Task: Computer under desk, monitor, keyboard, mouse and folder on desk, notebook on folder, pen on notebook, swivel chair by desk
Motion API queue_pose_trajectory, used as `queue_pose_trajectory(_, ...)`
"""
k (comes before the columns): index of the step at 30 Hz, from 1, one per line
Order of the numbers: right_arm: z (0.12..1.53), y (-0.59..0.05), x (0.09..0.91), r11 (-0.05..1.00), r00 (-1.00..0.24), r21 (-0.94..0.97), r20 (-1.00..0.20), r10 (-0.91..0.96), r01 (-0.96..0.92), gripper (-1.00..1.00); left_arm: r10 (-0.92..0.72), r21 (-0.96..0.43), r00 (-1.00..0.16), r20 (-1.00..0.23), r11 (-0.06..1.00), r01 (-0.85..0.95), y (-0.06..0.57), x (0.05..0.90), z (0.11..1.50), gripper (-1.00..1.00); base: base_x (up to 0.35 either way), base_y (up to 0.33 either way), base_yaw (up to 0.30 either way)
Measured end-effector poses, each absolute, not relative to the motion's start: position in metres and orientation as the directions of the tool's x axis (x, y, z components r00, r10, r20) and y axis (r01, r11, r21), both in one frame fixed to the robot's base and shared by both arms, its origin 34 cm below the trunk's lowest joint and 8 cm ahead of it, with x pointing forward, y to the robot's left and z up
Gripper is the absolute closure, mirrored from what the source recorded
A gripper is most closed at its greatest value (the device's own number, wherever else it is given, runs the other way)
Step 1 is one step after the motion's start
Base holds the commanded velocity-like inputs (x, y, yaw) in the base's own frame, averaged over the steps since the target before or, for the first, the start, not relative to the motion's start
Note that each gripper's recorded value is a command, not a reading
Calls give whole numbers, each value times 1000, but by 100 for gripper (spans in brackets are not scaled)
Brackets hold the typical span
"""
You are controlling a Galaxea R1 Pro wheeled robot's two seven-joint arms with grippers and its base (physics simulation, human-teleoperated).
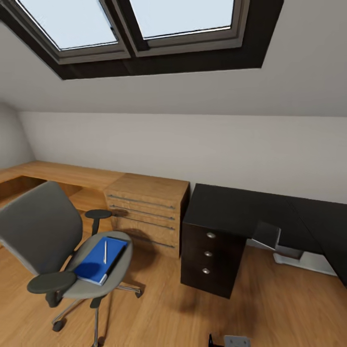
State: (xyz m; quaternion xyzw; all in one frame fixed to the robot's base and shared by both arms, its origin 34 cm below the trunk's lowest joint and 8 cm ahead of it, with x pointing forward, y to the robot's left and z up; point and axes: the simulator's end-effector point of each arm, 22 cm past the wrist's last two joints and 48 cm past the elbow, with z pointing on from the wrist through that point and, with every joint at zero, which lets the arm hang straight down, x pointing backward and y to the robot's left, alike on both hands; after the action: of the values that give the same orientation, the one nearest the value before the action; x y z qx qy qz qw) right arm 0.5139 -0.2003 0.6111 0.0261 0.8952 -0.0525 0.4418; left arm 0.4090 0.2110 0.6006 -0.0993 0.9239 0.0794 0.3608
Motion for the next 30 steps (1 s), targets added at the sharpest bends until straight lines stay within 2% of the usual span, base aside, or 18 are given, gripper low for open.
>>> queue_pose_trajectory(5,627,-186,511,997,-507,-68,-861,-44,28,-100,-80,39,-679,-729,987,-158,180,411,611,-100,0,0,264)
queue_pose_trajectory(10,636,-189,505,996,-450,-75,-892,-44,50,-100,-57,33,-676,-735,992,-120,169,408,611,-100,0,0,257)
queue_pose_trajectory(30,649,-196,501,994,-371,-55,-929,-16,95,-100,-36,65,-712,-701,991,-113,176,390,596,-100,0,0,253)
